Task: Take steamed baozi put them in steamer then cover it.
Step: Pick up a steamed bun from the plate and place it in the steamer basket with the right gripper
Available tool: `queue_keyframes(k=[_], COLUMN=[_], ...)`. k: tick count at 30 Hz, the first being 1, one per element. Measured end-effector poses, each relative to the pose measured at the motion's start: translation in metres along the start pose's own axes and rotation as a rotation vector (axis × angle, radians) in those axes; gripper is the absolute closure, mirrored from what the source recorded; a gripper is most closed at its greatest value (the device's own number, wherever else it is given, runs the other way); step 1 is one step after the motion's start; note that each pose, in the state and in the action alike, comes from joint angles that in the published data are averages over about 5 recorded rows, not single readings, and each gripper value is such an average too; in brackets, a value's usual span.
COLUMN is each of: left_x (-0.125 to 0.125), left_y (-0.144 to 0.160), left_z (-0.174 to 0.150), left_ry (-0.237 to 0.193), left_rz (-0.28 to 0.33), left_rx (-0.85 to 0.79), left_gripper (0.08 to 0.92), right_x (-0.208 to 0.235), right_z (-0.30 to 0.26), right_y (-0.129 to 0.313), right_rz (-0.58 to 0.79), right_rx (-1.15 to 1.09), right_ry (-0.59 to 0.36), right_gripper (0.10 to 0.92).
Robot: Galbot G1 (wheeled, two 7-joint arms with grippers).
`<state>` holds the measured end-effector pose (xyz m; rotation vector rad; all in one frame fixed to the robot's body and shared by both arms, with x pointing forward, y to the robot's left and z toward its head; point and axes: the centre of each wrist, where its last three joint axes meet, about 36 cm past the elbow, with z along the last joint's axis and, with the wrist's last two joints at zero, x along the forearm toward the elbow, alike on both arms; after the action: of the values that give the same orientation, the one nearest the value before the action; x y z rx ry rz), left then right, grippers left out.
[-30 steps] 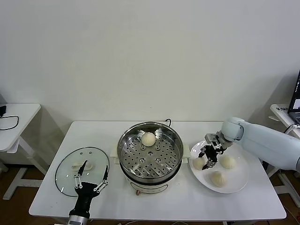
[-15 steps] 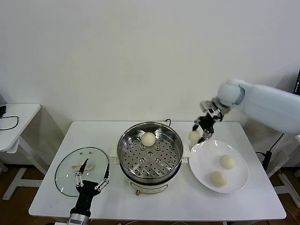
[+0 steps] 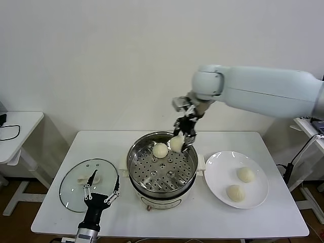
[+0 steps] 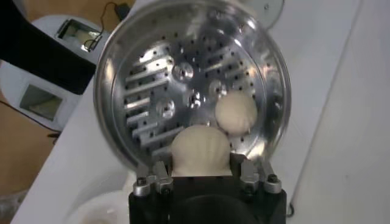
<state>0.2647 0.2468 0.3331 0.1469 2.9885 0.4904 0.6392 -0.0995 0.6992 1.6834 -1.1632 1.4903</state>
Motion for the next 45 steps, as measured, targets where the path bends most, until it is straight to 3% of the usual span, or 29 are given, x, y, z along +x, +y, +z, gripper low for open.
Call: queue_keyframes(k=[12,26,36,45], left_x=[-0.005,-0.005,-0.005,-0.005], left_y=[0.002,0.006,0.008,0.007], left_z=[0.003,0.007,0.008,0.006], left_ry=[-0.006,-0.001,0.001,0.002], left_rz=[-0.01,-0.022,-0.027,-0.03], left_rx=[-0.006,-0.016,-0.02,-0.017], left_gripper=[0.177,0.177,0.177,0.177], right_x=[-0.061,-0.114,-0.128,-0.103], right_z=[-0.07,-0.105,-0.108,-0.098], right_y=[-0.009,-0.011,-0.007,0.0], right_rz=[0.003,-0.005,-0.009,0.02], right_rx=[0.026,0.05,0.053,0.064], right_ry=[0.029,0.026,0.021,0.007], right_gripper=[0.386,0.383,0.21,0.2])
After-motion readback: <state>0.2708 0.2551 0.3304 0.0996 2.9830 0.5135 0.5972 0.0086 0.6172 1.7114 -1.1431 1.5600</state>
